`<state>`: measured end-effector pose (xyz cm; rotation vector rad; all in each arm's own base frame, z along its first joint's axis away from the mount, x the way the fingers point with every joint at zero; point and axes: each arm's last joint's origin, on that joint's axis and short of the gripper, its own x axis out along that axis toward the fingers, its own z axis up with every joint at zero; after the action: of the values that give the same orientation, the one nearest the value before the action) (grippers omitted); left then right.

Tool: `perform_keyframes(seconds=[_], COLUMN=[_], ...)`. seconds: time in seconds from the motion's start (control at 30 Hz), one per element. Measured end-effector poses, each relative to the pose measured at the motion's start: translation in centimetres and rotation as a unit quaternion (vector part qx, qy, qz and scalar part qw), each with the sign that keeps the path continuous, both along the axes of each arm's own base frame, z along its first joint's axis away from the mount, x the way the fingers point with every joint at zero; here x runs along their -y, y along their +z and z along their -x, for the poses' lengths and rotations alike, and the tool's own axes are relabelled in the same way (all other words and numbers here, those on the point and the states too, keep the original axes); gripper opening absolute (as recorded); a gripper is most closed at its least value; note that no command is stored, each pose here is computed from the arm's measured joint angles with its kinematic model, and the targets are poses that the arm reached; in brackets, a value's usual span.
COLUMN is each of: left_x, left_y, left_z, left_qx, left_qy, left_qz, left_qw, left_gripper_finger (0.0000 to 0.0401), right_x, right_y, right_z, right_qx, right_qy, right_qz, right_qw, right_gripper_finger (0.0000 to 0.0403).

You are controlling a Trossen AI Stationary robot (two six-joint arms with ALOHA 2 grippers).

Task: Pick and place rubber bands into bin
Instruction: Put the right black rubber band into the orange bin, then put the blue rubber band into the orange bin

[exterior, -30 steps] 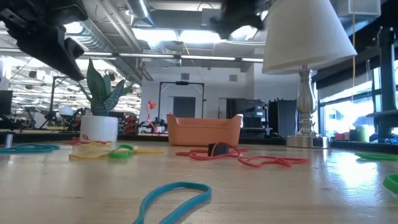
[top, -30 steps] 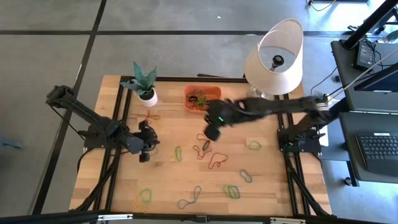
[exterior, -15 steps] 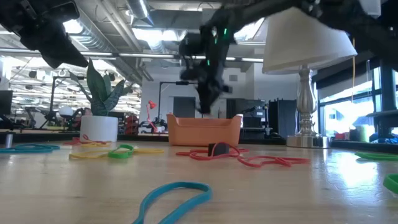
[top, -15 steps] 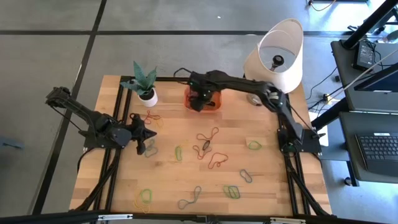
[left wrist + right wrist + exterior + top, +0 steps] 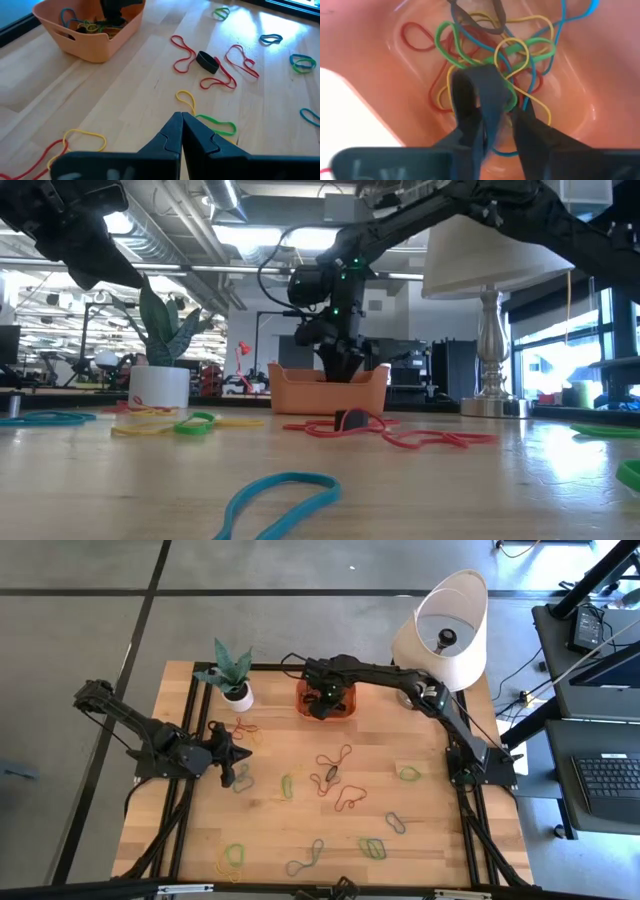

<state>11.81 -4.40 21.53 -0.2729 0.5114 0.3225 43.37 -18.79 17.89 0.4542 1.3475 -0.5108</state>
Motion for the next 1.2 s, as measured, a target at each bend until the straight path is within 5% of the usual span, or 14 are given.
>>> perform_keyframes(seconds=[0.3,0.5,0.77,1.1,1.2], left_x=[0.0,0.0,0.0,0.2,0.3], left_y=[-0.1,-0.1,-0.1,-0.2,-0.3], left_z=[0.1,0.1,0.1,0.1,0.1], left_qx=[-0.006,-0.007,-0.010,-0.021,-0.026], left_qy=[0.000,0.000,-0.007,-0.034,-0.047], left_qz=[-0.003,-0.004,0.001,0.022,0.032], left_qw=[1.000,1.000,1.000,0.999,0.998], left_gripper_finger=[0.0003,0.0003,0.0003,0.0003,0.0003], right_x=[0.0,0.1,-2.4,-9.1,-11.0], right_y=[0.6,3.8,8.2,10.5,11.0], right_z=[0.0,-0.2,-0.8,-0.7,0.6], right_qx=[-0.004,0.013,0.023,0.030,0.039], right_qy=[-0.005,-0.004,0.037,0.092,0.087], right_qz=[-0.002,0.011,0.034,0.075,0.075], right_qw=[1.000,1.000,0.998,0.993,0.993], right_gripper_finger=[0.0189,0.0193,0.0152,0.0019,0.0007])
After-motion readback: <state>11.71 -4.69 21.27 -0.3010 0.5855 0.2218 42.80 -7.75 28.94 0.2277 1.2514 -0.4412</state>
